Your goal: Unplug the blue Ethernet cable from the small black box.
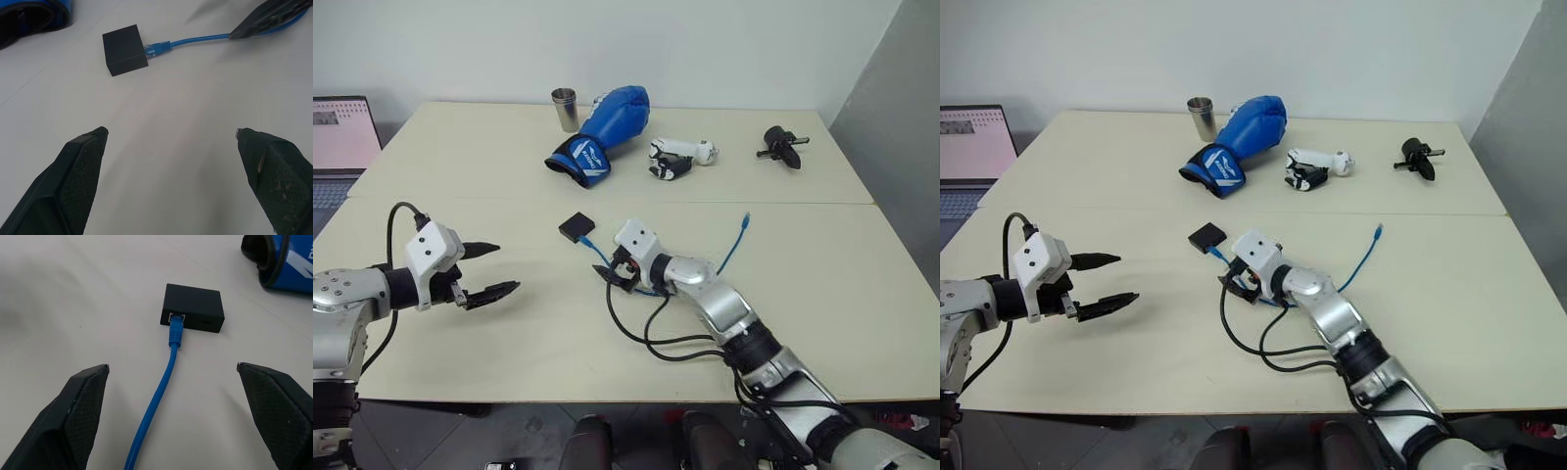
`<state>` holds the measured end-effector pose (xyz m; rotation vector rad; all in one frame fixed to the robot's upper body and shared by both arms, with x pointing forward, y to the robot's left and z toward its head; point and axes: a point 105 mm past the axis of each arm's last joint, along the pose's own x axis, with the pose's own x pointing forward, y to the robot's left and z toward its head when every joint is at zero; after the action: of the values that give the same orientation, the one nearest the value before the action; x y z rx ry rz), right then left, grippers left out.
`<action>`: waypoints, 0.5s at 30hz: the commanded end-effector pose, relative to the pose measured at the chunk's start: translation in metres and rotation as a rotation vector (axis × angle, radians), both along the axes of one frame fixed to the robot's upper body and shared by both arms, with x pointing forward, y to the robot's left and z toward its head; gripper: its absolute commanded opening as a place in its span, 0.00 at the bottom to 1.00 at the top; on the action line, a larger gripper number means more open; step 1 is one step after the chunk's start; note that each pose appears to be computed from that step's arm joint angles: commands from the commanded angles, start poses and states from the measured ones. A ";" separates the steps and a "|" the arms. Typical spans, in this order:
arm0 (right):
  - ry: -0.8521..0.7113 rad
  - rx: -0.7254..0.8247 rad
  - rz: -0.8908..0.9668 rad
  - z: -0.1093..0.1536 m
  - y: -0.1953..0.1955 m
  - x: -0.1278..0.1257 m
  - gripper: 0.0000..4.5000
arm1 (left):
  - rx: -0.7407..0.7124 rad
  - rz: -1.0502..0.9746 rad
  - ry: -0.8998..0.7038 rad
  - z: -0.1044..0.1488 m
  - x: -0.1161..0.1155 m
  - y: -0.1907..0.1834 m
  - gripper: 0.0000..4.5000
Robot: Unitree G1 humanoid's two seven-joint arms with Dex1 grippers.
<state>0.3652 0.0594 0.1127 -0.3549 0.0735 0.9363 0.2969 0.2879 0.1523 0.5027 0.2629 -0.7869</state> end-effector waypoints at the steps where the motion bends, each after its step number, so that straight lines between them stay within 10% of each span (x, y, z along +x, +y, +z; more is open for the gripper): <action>1: -0.005 0.037 -0.041 0.007 0.012 0.015 0.99 | 0.017 -0.021 -0.040 0.010 0.002 -0.004 1.00; 7: 0.032 0.037 -0.020 0.002 0.031 0.017 0.99 | 0.004 -0.030 -0.040 0.008 0.003 -0.008 1.00; 15: 0.056 0.036 -0.054 0.001 0.037 0.024 0.56 | -0.001 -0.039 -0.036 0.004 0.007 -0.014 1.00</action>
<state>0.3958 0.0705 0.0961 -0.3264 0.1697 0.8579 0.2995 0.2771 0.1467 0.4997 0.2561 -0.8182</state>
